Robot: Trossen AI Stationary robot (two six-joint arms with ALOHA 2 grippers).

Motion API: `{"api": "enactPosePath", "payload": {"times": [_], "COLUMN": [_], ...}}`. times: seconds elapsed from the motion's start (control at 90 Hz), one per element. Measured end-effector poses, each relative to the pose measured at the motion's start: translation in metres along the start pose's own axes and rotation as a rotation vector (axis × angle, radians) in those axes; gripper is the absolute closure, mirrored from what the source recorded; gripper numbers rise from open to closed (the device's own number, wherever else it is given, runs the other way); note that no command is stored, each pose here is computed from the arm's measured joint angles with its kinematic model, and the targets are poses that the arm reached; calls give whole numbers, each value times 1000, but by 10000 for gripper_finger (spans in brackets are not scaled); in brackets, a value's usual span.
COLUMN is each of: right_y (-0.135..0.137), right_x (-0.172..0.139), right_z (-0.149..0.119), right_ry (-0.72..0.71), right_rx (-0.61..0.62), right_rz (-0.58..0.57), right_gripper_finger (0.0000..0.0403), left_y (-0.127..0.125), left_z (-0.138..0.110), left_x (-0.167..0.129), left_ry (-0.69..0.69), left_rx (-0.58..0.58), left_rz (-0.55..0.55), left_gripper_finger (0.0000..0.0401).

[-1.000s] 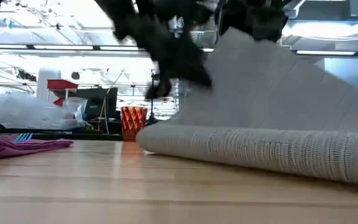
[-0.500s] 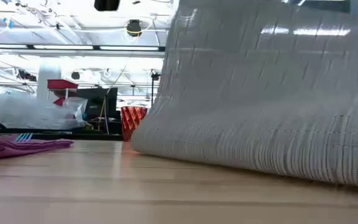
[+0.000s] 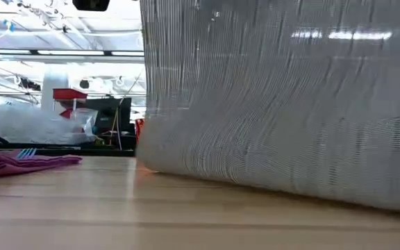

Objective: Set table place
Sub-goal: Prepare the gray placemat

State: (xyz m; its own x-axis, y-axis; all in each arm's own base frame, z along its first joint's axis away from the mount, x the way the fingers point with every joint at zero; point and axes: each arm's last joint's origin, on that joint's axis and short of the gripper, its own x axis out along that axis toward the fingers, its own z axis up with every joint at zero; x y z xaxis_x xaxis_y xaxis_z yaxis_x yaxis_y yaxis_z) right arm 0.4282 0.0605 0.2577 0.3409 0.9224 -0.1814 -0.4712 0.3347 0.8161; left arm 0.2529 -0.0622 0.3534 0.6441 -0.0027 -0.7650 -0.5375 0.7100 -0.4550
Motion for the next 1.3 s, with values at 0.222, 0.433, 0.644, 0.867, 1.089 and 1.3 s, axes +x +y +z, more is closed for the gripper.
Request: {"api": "enactPosePath", "payload": {"times": [0.222, 0.433, 0.644, 0.867, 1.089, 1.3], "right_y": [-16, -18, -27, -38, -54, -71], "right_x": [24, 49, 7, -91, -138, -137], "right_z": [23, 20, 13, -26, -58, -95], "right_ry": [51, 113, 153, 328, 485, 578], "right_rx": [-14, 23, 143, 291, 465, 560], "right_rz": [84, 129, 42, -428, -615, -627], "right_gripper_finger": [331, 325, 332, 333, 333, 333], "left_y": [-10, -19, -22, -22, -20, -16], "left_z": [-17, -31, -38, -37, -39, -53], "left_x": [15, 26, 36, 37, 60, 114], "left_ry": [70, 110, 106, 38, -12, 101], "left_rx": [36, 74, 85, 36, -4, 8], "left_rz": [40, 59, 109, 138, 164, 250], "left_gripper_finger": [398, 398, 398, 398, 398, 398]}}
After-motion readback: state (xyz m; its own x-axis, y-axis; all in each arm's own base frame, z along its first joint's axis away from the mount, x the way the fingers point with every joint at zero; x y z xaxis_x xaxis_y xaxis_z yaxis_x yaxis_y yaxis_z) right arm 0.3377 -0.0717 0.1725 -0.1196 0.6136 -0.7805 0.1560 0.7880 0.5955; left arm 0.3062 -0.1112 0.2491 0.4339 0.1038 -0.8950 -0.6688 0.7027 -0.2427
